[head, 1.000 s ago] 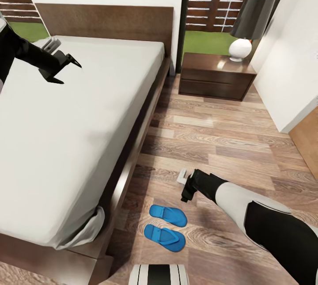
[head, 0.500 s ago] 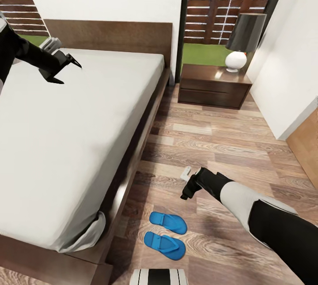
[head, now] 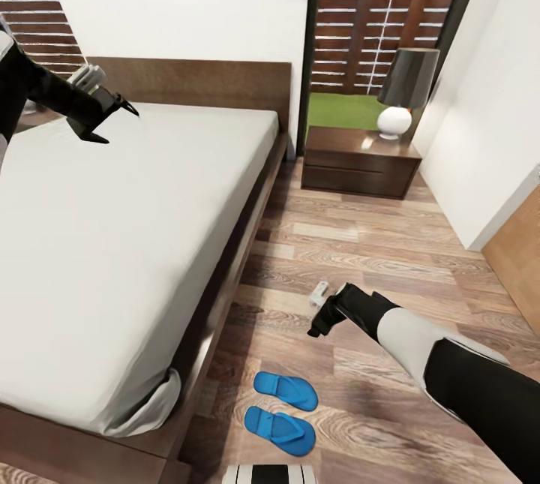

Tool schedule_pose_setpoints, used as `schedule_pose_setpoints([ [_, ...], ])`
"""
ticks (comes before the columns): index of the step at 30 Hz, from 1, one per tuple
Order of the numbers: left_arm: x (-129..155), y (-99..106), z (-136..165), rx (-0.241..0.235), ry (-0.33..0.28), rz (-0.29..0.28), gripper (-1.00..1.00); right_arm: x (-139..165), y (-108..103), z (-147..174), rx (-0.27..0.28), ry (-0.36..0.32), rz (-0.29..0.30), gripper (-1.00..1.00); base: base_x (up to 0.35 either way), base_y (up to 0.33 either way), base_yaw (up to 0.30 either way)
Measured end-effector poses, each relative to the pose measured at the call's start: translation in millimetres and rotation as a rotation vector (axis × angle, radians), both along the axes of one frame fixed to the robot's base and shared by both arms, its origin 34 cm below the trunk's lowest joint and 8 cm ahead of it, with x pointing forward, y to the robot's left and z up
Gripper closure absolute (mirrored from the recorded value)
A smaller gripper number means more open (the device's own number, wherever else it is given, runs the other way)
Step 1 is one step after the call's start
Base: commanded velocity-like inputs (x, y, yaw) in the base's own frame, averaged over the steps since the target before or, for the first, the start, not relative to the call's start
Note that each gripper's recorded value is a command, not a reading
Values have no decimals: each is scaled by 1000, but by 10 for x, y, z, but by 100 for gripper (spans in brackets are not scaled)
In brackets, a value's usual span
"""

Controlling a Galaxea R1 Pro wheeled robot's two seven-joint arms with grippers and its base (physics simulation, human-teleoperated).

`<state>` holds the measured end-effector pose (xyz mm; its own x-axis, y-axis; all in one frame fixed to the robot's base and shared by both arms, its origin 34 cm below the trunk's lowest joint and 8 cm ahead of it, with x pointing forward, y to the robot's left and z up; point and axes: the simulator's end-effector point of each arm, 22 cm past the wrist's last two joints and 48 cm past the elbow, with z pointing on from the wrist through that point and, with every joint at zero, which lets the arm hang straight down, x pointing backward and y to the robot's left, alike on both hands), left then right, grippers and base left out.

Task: In the bedroom, move the book from the bed onto either nightstand, and place the two sandals side by side next to the bed.

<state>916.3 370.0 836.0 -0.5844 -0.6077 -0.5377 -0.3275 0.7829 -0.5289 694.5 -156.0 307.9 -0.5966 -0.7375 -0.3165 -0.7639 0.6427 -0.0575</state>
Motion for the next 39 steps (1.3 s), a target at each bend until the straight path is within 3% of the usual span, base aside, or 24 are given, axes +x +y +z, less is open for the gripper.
schedule_pose_setpoints([
  [6,-88,1,125,0,-12,1,-100,90,73,208,55,-22,-53,-100,0,0,0],
  [7,-107,2,91,1,-6,1,-100,145,135,287,109,-25,-104,-100,0,0,0],
  [12,-102,2,119,0,3,1,-100,226,142,449,155,-28,-155,-100,0,0,0],
  [27,-38,5,187,2,42,3,-100,363,-127,788,159,-27,-215,-100,-11,0,0],
  [31,-56,118,15,56,85,24,-100,411,-129,896,181,-24,-245,-100,-251,0,0],
  [39,-35,217,2,90,109,53,-100,422,-147,1060,182,1,-273,-100,-316,0,0],
])
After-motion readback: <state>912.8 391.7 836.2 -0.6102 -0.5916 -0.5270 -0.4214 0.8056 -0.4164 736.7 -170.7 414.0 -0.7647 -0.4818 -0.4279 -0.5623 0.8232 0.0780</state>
